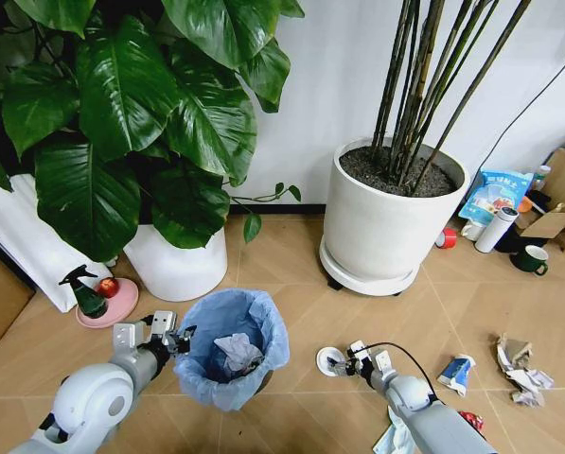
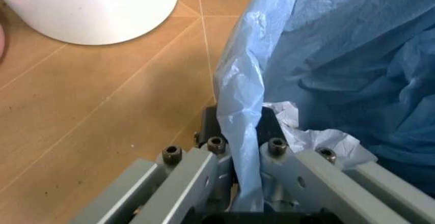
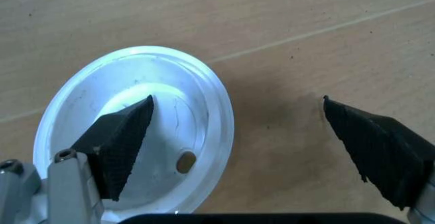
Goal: Pick up the trash bin and place the garbage on the floor into it.
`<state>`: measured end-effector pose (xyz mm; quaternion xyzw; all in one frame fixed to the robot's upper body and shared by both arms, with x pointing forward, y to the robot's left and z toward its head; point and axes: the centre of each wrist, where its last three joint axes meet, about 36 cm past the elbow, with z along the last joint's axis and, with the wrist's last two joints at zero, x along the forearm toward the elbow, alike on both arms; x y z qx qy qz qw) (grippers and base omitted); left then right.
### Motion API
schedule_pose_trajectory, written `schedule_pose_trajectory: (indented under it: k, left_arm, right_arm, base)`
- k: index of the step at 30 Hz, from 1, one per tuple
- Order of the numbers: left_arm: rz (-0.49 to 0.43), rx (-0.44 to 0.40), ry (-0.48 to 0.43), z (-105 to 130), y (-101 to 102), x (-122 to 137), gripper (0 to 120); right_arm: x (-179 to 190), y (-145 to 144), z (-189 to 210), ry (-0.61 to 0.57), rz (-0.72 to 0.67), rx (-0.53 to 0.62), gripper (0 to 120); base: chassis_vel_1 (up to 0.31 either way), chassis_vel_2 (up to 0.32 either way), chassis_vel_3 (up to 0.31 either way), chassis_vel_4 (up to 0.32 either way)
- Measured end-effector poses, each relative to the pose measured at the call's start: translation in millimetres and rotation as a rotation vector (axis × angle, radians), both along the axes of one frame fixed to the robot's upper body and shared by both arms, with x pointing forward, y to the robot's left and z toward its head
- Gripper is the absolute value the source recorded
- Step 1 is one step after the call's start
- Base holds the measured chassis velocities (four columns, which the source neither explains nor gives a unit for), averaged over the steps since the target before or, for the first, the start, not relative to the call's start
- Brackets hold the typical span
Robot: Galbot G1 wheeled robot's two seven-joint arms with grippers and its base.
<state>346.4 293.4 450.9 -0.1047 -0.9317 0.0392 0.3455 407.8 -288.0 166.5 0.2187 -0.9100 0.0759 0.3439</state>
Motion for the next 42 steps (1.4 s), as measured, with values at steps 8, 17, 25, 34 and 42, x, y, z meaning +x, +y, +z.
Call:
schedule_pose_trajectory:
  k: [8, 17, 25, 34, 42]
  left_arm:
    - [-0.003, 0.001, -0.004, 2.0, 0.0, -0.5, 0]
    - [-0.004, 0.0, -0.004, 2.3, -0.4, -1.4, 0]
    - [-0.009, -0.001, -0.004, 2.4, -1.7, -1.4, 0]
    - [-0.011, 0.001, -0.004, 4.1, -1.6, -2.5, 0]
    - [-0.018, 0.003, -0.005, 5.2, -1.2, -2.6, 0]
  right_arm:
    - [1.6, 2.6, -1.2, -0.002, -0.012, 0.002, 86]
    - [-2.0, 1.2, -1.2, -0.002, -0.035, 0.016, 54]
    - [-8.9, -3.5, -1.3, -0.003, -0.064, 0.022, 24]
    - [-19.0, -9.3, -0.2, -0.011, -0.065, 0.011, 0]
    - [-18.0, -14.4, 2.9, -0.024, -0.09, 0.013, 0]
  base:
    - [0.0, 0.0, 0.0, 0.0]
    - [0.0, 0.0, 0.0, 0.0]
    - [0.0, 0.0, 0.0, 0.0]
    - [0.0, 0.0, 0.0, 0.0]
    - [0.0, 0.0, 0.0, 0.0]
